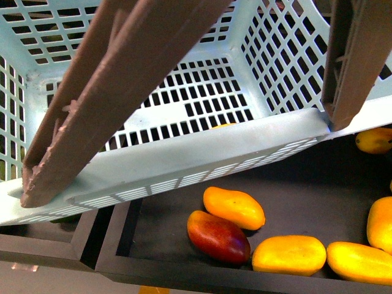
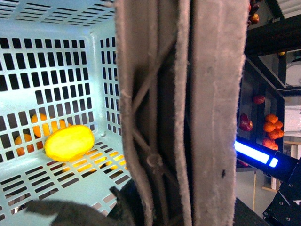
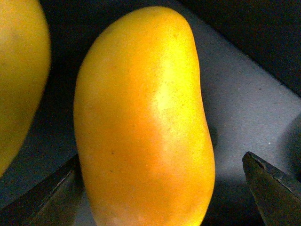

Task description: Pick lemon and mango into basket

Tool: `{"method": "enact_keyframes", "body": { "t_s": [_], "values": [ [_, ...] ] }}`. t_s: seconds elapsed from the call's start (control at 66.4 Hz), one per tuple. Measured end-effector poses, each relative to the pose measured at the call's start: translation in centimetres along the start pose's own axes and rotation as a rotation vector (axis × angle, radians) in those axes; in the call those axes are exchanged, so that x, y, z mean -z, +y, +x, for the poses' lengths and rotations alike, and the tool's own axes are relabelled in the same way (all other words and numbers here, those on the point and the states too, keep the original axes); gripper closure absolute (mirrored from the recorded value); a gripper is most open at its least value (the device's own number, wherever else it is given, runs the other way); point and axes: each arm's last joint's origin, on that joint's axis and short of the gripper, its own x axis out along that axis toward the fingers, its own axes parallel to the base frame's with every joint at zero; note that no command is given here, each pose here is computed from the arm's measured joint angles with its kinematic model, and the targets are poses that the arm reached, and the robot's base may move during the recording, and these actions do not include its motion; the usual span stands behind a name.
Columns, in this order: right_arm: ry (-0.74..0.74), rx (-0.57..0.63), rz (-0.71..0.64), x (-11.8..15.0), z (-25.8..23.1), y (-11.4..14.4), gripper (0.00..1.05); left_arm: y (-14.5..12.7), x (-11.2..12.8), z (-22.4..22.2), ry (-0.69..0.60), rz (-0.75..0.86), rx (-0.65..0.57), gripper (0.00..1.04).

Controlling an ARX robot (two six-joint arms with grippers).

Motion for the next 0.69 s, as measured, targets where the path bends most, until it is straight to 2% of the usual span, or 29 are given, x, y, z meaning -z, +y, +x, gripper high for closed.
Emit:
{"method": "enact_keyframes", "body": {
  "t_s": [0.105,0.181,0.482,0.573,0.693],
  "values": [
    [-0.009,-0.043,-0.009,-0.1,-0.6,-0.5,0.41,0.0,0.0,0.0,0.002,0.0,0.002,0.9],
    [-0.016,-0.086,-0.031,-0.1,-1.9,-1.1,0.45,0.0,0.0,0.0,0.003,0.0,0.002,0.9],
    [-0.114,-0.301,-0.165,-1.1,-11.1,-2.6,0.46,0.0,0.0,0.0,0.002,0.0,0.002,0.9],
    [-0.145,-0.417,-0.263,0.0,-16.7,-3.2,0.46,0.0,0.0,0.0,0.001,0.0,0.001,0.9],
    [-0.15,-0.517,-0.344,1.8,-21.1,-3.1,0.46,0.0,0.0,0.0,0.002,0.0,0.001,0.9]
  ]
}}
